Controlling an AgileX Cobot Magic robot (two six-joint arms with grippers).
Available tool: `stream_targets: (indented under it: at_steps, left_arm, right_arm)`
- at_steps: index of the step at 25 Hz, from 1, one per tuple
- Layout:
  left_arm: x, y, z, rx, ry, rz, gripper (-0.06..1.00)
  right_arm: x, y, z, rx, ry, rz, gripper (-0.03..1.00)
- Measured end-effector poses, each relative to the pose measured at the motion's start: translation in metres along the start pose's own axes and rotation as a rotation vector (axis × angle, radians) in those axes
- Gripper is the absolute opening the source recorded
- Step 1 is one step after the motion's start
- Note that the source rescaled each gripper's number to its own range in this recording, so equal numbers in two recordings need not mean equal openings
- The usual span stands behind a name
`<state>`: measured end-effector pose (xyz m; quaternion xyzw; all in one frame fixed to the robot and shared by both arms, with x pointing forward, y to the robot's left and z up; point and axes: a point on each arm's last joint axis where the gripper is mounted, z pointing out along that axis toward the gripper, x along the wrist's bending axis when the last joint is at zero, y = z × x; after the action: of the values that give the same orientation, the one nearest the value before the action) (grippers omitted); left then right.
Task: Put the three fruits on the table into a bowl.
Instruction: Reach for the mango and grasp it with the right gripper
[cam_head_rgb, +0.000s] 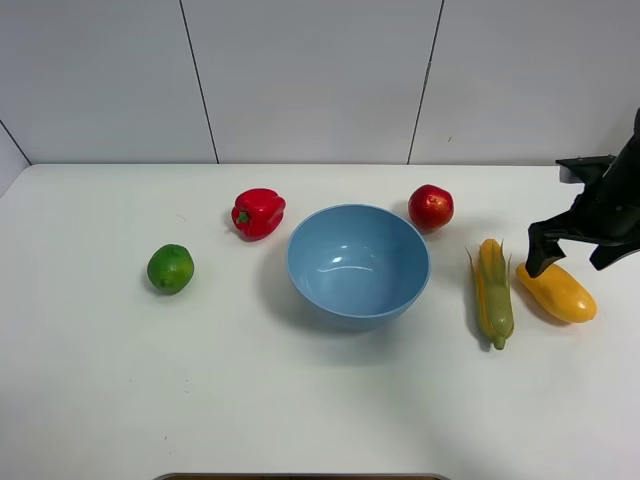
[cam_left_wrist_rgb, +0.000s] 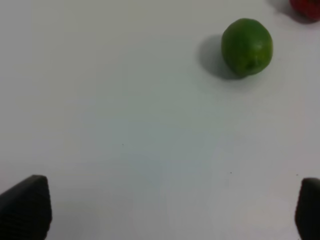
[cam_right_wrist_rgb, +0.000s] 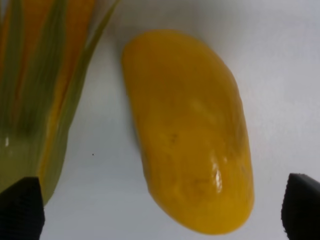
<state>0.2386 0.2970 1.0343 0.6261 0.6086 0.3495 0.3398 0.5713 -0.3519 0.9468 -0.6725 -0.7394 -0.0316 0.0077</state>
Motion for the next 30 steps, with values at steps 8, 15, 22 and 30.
stream_targets:
  at_steps: [8,15,22,30]
  left_arm:
    - [0.000,0.000,0.000,0.000,0.000,0.000,1.00]
    - [0.000,0.000,0.000,0.000,0.000,0.000,1.00]
    - [0.000,0.000,0.000,0.000,0.000,0.000,1.00]
    - [0.000,0.000,0.000,0.000,0.000,0.000,1.00]
  right_arm:
    - [-0.004,0.003,0.027,0.064,0.002,-0.023,0.83]
    - [-0.008,0.008,0.034,0.031,-0.026,-0.045,0.81]
    - [-0.009,0.008,0.048,0.062,-0.022,-0.048,0.80]
    - [-0.012,0.012,0.054,0.029,-0.051,-0.064,0.78]
